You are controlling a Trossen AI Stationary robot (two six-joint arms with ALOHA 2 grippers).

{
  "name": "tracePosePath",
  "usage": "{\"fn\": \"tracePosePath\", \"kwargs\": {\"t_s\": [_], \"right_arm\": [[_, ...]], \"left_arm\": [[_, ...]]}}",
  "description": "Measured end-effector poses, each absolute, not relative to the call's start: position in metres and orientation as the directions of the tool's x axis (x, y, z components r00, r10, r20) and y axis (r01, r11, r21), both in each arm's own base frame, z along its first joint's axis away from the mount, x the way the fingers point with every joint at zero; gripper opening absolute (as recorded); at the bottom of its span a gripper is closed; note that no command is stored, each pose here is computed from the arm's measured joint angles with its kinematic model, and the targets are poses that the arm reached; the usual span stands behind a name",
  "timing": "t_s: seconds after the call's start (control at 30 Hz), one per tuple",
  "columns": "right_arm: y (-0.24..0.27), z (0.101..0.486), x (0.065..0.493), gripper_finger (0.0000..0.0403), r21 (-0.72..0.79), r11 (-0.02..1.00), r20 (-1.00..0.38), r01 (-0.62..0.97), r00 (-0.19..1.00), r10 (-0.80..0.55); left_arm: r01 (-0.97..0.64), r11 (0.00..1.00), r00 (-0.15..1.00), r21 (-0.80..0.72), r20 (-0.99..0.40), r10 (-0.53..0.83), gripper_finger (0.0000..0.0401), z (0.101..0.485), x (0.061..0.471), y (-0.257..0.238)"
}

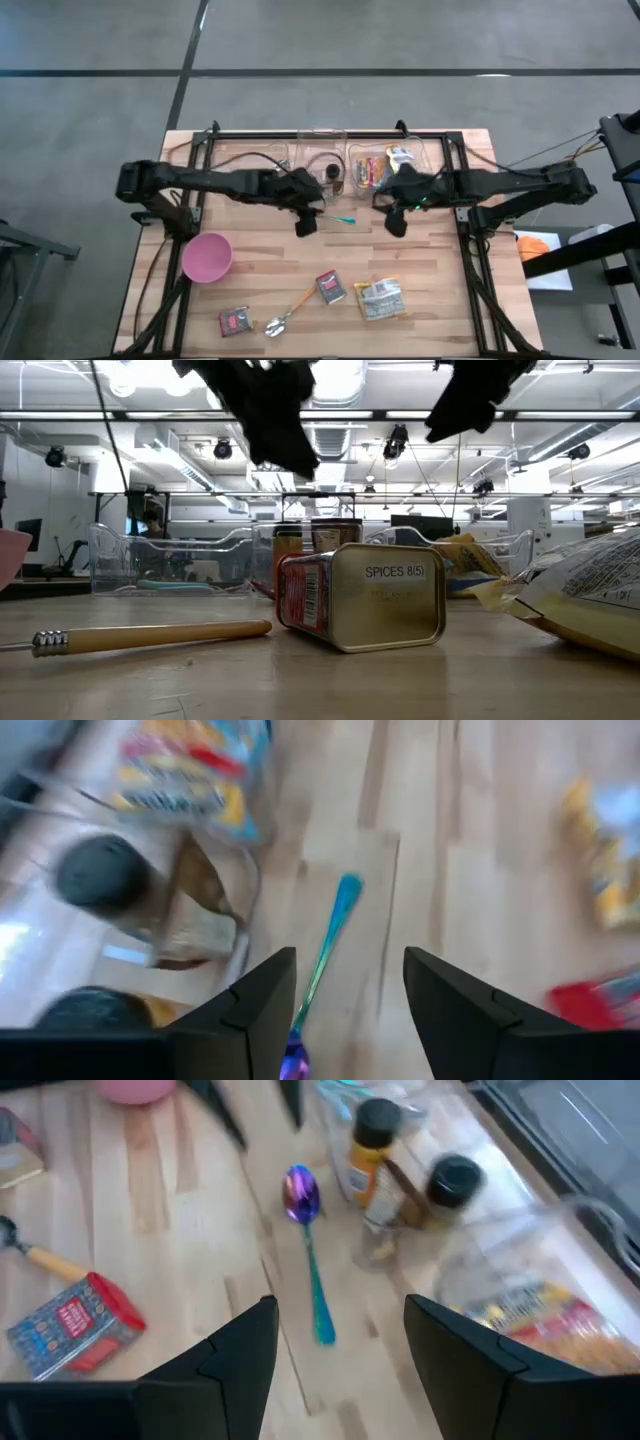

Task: Pick & Place Food Item
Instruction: Put the blue spoon into the left transparent bin

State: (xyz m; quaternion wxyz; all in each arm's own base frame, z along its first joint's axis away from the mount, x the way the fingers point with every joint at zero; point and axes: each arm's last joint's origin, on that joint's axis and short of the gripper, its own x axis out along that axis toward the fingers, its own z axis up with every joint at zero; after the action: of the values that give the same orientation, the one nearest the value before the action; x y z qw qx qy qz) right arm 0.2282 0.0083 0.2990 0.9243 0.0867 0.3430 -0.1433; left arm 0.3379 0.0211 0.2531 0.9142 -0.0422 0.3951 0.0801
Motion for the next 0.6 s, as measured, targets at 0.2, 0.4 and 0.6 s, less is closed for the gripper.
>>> {"fn": "tracePosePath", "kwargs": {"t_s": [0.2,0.4,0.6], "right_arm": [[0.022,0.274,0.271,0.0214,-0.019,0.96,-0.63,0.279,0.742,-0.228],[0.028,0.246,0.307,0.0214,-0.009,0.963,-0.602,0.27,0.767,-0.221],[0.034,0.216,0.331,0.0214,0.029,0.957,-0.601,0.29,0.77,-0.215]], "left_arm": [[-0.274,0.953,0.758,-0.132,-0.639,0.13,0.019,0.286,0.304,0.021],[-0.324,0.907,0.831,-0.269,-0.539,0.137,0.019,0.285,0.268,0.019],[-0.331,0.86,0.88,-0.389,-0.457,0.132,0.019,0.27,0.241,0.017]]}}
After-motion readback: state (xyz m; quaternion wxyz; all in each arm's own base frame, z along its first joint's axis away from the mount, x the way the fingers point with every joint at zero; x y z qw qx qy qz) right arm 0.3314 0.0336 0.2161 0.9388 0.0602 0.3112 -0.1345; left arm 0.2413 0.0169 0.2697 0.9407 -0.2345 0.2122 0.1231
